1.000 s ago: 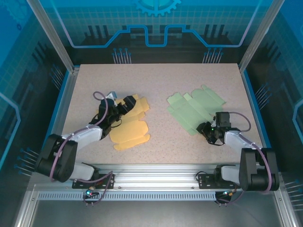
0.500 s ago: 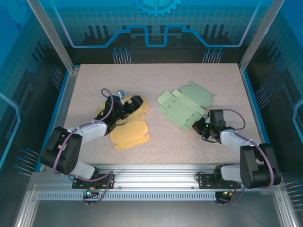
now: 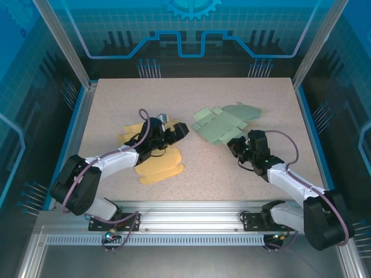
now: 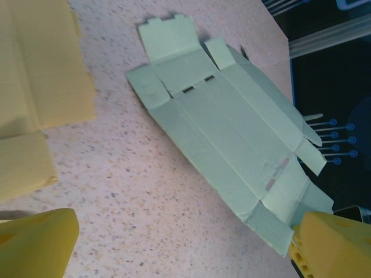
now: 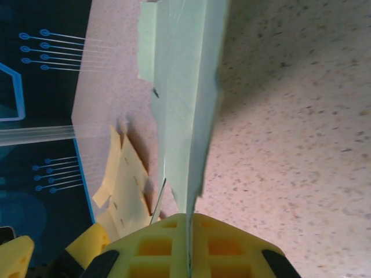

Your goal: Fold the paper box

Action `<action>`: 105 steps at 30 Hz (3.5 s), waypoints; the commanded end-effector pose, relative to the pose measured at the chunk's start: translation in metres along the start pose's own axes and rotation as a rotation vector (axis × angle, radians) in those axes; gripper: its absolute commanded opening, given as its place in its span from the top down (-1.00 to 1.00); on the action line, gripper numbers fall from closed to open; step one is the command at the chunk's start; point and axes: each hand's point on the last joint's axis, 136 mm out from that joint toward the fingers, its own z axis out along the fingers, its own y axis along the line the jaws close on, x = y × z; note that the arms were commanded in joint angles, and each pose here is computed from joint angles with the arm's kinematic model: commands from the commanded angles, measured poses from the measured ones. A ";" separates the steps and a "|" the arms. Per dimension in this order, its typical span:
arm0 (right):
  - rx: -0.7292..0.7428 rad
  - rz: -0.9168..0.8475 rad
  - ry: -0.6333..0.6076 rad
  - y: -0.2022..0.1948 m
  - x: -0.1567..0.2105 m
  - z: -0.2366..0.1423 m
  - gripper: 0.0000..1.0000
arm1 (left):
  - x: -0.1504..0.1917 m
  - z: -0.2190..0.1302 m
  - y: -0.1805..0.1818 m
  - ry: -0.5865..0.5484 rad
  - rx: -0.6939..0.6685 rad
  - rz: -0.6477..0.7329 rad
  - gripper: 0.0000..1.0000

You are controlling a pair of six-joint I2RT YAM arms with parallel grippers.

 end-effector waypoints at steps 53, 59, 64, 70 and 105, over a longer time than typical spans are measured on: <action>-0.003 -0.062 0.009 0.011 0.024 0.006 1.00 | 0.023 0.103 -0.033 0.185 0.090 -0.159 0.77; 0.044 -0.174 -0.026 0.011 0.016 -0.017 0.42 | 0.013 0.083 -0.050 0.202 0.041 0.084 0.92; 0.118 -0.343 -0.065 0.018 -0.006 -0.058 -0.38 | 0.006 0.054 -0.069 0.280 -0.011 0.426 0.99; 0.068 -0.718 -0.124 0.072 -0.028 -0.111 -0.74 | -0.006 0.007 -0.097 0.355 -0.011 0.865 1.00; -0.265 -1.085 -0.074 0.208 -0.050 -0.183 -1.00 | -0.018 -0.101 -0.142 0.721 0.177 1.603 1.00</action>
